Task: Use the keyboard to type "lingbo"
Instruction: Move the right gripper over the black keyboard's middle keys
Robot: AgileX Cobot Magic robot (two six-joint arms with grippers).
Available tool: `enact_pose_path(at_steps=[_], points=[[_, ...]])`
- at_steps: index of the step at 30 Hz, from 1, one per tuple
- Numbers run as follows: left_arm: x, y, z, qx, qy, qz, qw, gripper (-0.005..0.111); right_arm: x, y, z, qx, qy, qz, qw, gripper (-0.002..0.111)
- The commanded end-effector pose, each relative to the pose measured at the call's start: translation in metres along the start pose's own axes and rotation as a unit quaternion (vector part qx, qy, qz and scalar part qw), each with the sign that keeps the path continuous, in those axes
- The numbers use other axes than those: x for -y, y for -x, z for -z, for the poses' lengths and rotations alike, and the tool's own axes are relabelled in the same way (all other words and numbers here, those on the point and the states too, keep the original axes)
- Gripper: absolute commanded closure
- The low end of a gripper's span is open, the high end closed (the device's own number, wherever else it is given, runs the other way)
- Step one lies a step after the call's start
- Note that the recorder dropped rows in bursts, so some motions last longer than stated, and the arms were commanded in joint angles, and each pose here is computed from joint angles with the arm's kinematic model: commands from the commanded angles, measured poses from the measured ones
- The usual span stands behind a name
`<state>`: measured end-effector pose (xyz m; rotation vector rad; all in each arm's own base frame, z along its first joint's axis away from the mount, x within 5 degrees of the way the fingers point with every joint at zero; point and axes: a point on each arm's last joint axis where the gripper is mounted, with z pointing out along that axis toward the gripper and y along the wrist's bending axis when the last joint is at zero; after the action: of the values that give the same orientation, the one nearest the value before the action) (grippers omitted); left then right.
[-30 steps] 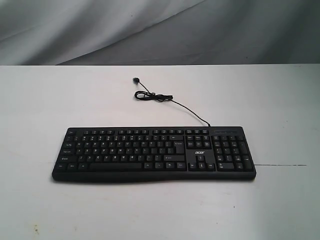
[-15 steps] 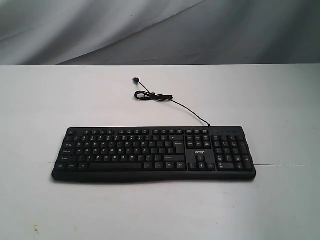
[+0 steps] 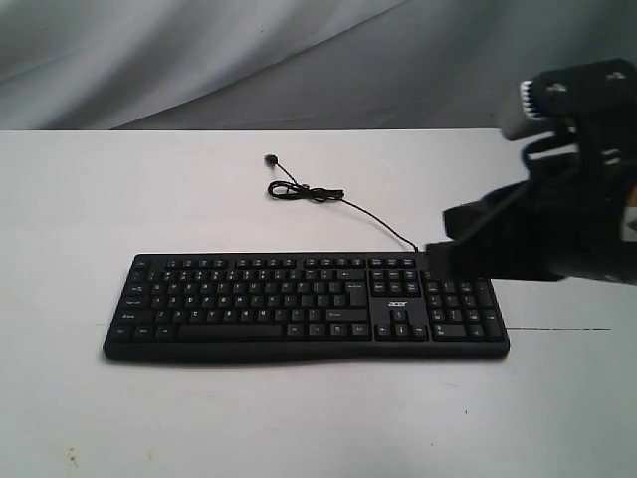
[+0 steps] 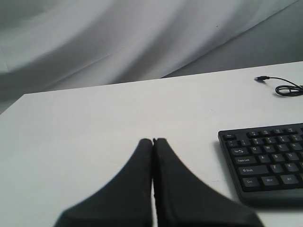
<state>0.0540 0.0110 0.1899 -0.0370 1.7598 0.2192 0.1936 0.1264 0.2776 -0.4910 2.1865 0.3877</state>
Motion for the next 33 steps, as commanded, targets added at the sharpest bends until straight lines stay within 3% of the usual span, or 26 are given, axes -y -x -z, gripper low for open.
enact_pose_path(at_steps=[1,4,9,15,26,33], points=[[0.001,0.0,0.0,0.005,-0.004,0.002,1.0,0.107,-0.022,0.017,-0.031,-0.01,0.026,0.051,0.998,0.108],[0.001,0.0,0.0,0.005,-0.004,0.002,1.0,0.107,-0.038,0.023,-0.053,-0.017,0.043,0.092,0.995,0.108],[0.001,0.0,0.0,0.005,-0.004,0.002,1.0,0.107,-0.058,0.026,-0.081,0.008,0.069,0.103,0.992,0.108],[0.001,0.0,0.0,0.005,-0.004,0.002,1.0,0.107,-0.06,0.014,-0.112,0.006,0.071,0.105,0.992,0.108],[0.001,0.0,0.0,0.005,-0.004,0.002,1.0,0.107,-0.066,-0.013,-0.17,0.048,0.094,0.197,0.975,0.108],[0.001,0.0,0.0,0.005,-0.004,0.002,1.0,0.107,-0.065,-0.039,-0.197,0.024,0.099,0.197,0.975,0.108]])
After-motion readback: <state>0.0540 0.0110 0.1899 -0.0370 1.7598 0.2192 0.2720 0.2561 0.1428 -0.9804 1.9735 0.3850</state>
